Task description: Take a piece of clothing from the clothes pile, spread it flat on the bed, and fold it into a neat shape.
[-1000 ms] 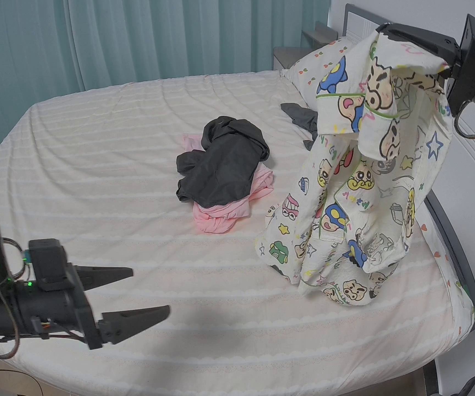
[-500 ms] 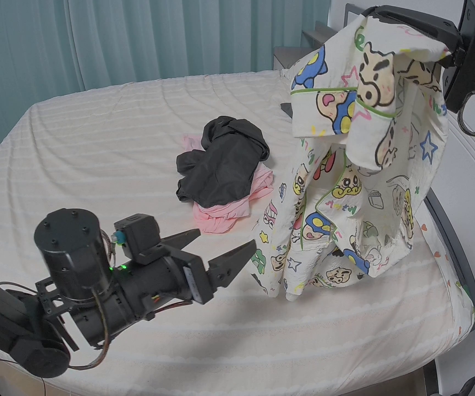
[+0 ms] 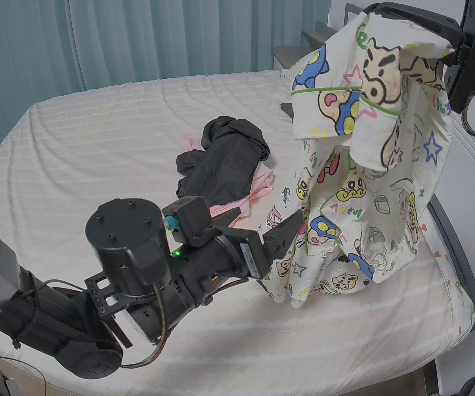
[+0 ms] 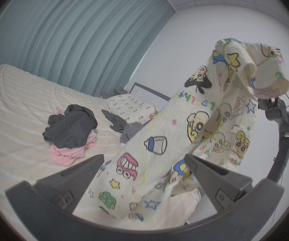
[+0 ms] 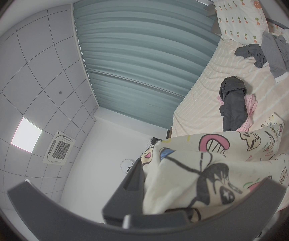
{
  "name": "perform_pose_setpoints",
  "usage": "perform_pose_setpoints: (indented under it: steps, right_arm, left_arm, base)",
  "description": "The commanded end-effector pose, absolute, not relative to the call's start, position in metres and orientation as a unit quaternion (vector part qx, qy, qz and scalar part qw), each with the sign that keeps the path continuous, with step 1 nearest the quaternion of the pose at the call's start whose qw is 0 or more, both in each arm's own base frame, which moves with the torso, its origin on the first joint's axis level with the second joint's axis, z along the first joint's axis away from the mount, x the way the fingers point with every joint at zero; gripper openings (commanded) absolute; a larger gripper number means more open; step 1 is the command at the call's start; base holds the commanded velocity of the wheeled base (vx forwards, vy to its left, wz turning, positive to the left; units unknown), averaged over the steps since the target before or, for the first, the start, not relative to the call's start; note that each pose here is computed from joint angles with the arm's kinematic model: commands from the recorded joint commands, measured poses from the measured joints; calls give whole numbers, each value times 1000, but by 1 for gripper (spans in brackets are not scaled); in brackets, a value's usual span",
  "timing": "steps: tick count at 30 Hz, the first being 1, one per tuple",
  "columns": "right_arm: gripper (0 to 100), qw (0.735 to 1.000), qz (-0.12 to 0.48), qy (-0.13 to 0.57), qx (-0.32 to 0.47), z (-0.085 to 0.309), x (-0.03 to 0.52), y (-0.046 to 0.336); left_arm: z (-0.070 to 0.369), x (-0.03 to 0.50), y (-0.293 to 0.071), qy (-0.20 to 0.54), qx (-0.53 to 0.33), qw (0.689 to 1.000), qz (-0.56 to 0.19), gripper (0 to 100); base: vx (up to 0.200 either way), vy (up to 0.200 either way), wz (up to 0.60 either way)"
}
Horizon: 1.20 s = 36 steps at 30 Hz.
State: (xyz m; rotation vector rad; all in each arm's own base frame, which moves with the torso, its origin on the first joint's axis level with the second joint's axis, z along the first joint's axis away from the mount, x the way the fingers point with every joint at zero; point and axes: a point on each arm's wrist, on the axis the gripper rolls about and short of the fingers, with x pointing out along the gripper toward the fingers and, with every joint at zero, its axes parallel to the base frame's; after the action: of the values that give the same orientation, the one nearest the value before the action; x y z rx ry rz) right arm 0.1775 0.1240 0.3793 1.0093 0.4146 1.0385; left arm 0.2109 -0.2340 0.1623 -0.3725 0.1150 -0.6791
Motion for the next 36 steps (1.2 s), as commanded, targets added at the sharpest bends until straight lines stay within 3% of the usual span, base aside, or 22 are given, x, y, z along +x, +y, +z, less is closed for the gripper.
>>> perform_pose_setpoints:
  steps: [1, 8, 19, 36]
  right_arm:
    - [0, 727, 476, 190, 458, 379, 175, 125]
    - [0, 727, 474, 192, 459, 378, 173, 123]
    - [0, 726, 475, 193, 459, 378, 172, 123]
    - [0, 721, 488, 180, 458, 385, 158, 117]
  left_arm:
    - [169, 230, -254, 28, -198, 931, -306, 100]
    - [182, 246, -273, -22, -228, 929, -292, 100]
    - [182, 236, -290, -32, -234, 918, -318, 100]
    - [119, 252, -297, 40, -184, 937, -295, 100]
  base:
    - [0, 0, 0]
    - [0, 0, 0]
    - [0, 0, 0]
    - [0, 0, 0]
